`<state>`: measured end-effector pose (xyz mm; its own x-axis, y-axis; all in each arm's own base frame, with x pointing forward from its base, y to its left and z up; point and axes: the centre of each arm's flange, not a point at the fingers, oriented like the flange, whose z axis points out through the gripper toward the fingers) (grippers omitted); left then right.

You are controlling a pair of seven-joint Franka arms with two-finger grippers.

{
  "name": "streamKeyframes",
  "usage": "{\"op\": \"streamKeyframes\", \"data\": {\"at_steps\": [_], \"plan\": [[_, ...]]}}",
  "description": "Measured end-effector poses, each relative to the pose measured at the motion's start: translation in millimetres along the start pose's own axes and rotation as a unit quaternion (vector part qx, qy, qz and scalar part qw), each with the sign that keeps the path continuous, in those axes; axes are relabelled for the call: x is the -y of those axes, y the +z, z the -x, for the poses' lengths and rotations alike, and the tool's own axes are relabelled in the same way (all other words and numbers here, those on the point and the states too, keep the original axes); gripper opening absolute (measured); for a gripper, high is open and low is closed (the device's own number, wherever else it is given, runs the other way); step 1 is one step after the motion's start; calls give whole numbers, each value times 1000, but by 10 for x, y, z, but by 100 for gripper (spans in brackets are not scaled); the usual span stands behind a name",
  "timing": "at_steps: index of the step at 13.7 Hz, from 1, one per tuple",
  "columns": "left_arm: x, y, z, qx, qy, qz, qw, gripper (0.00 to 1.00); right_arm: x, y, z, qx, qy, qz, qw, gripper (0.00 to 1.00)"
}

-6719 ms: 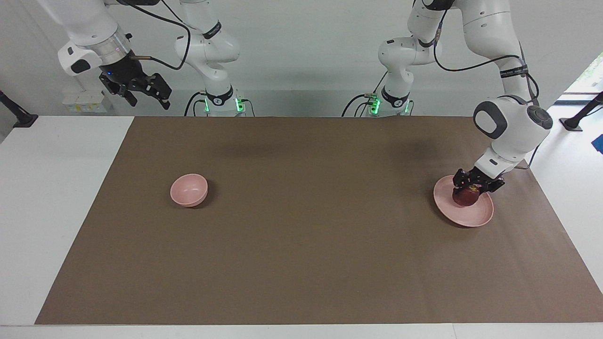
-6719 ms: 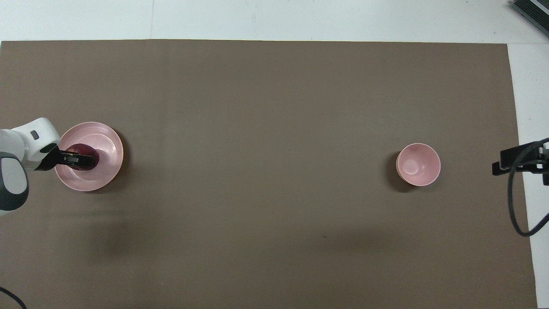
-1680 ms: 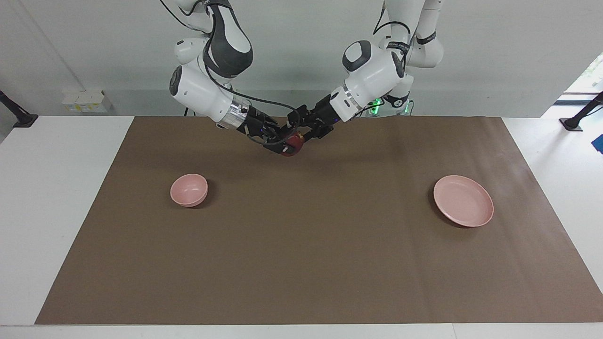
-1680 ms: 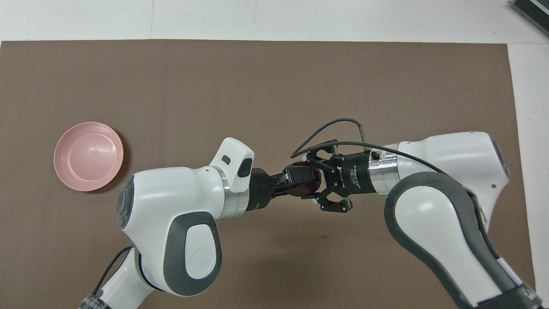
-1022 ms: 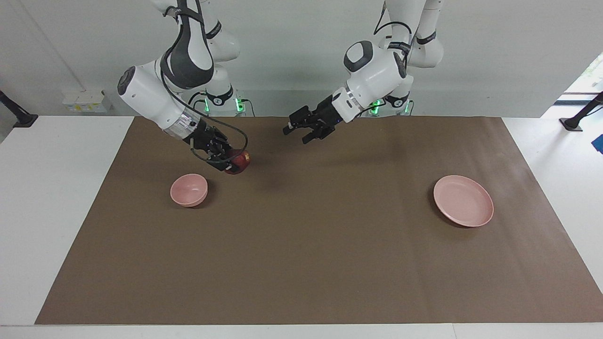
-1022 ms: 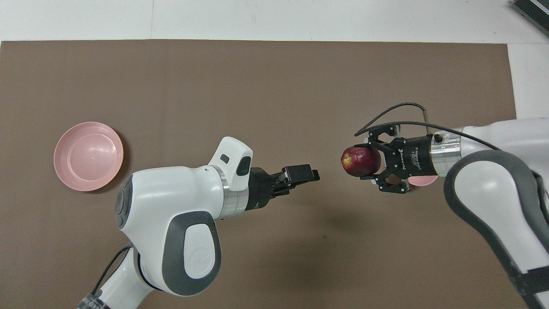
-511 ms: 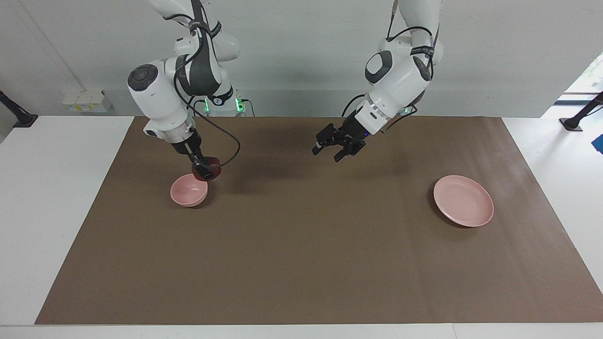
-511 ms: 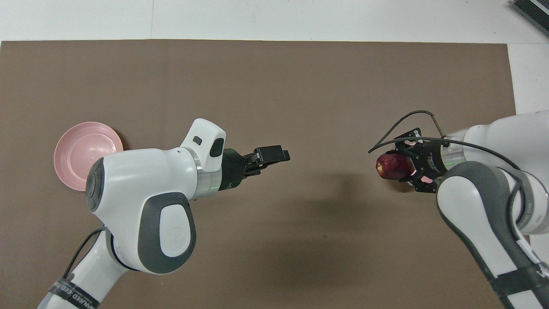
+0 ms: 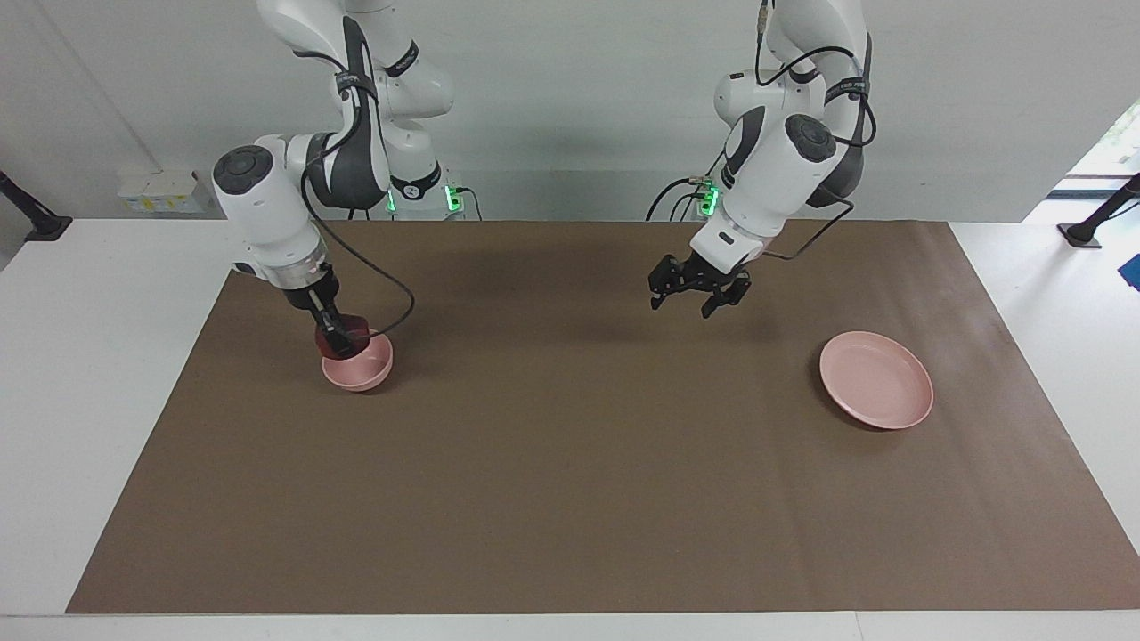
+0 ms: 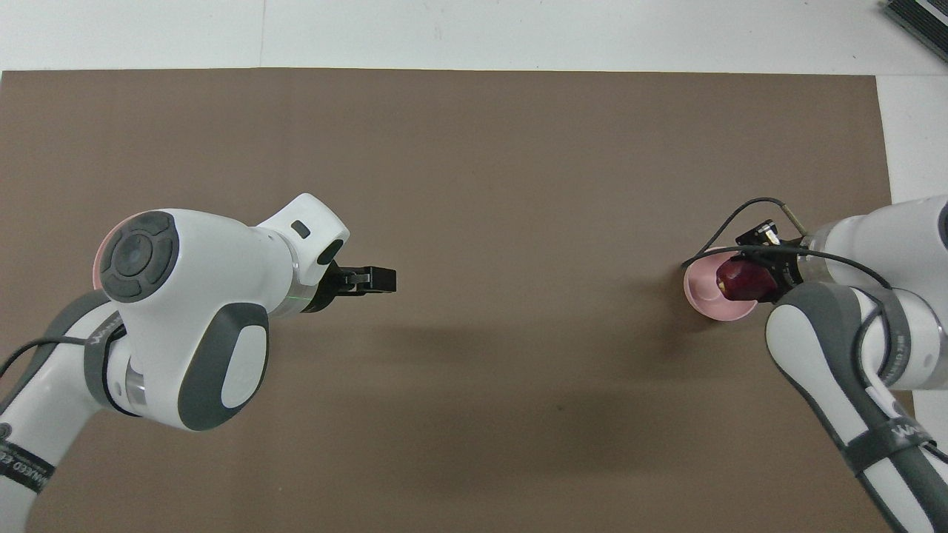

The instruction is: Move apple from plate to bowl

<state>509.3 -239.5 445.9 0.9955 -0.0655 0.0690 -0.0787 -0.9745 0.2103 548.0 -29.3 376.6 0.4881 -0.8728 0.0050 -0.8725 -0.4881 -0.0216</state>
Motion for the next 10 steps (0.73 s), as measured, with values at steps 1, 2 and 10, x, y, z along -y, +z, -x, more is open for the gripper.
{"op": "streamKeyframes", "data": {"at_steps": [1, 2, 10], "plan": [[55, -24, -25, -6, 16, -27, 999, 100, 7, 146, -15, 1, 0, 5, 1000, 72], [100, -85, -63, -12, 28, -48, 998, 100, 25, 278, -23, 2, 0, 8, 1000, 72], [511, -1439, -446, -18, 94, -96, 991, 100, 268, -149, -130, 14, -59, 25, 998, 100]]}}
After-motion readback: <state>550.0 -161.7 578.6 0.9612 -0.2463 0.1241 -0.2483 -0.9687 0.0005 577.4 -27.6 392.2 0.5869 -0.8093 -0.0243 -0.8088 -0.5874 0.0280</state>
